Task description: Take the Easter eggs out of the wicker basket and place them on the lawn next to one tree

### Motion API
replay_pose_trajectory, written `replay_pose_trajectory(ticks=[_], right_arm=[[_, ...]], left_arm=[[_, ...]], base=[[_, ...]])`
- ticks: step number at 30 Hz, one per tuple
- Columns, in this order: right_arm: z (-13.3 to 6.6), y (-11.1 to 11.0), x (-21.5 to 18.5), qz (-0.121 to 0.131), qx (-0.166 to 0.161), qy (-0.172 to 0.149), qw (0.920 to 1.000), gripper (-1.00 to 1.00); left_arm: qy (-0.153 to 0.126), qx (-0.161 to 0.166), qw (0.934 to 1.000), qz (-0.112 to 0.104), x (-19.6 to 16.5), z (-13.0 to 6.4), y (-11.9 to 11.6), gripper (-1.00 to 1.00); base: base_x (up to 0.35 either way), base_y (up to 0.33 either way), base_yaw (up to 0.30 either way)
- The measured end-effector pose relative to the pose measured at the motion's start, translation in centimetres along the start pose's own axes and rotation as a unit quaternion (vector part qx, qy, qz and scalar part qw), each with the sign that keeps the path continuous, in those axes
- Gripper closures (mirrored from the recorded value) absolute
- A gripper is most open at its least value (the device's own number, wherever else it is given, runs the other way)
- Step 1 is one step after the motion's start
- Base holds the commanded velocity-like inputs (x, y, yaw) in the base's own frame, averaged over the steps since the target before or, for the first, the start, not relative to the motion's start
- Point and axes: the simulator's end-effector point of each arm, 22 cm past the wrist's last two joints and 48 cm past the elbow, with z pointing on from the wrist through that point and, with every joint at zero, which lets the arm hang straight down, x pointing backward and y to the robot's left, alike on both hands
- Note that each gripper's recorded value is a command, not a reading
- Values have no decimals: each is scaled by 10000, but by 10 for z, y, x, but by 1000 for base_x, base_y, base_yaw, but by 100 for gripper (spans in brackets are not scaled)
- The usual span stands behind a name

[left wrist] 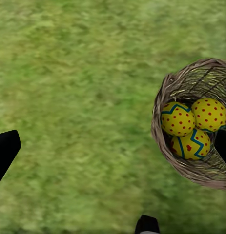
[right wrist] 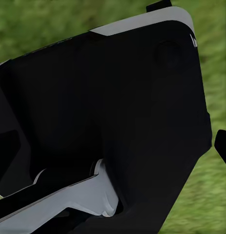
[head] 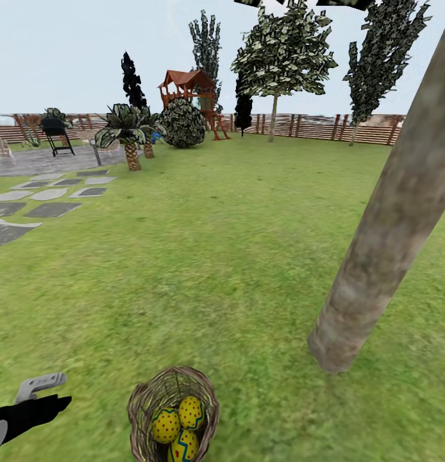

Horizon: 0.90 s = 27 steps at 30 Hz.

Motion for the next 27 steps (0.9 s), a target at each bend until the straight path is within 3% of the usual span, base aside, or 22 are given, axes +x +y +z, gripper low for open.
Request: replay_pose_trajectory(ticks=[16,21,27], right_arm=[[0,0,0,1,-3,-5,10000,-100],[0,2,-9,-17,-13,-154,9999,-100],[-2,-24,-9,-30,157,-158,9997,-100]], left_arm=[[14,-190,9997,158,1,1,7,-100],[52,-166,9996,222,4,2,2,-100],[121,-132,9993,334,10,5,-5,-100]], base=[[-7,-45,0],[0,-2,0],[0,-59,0]])
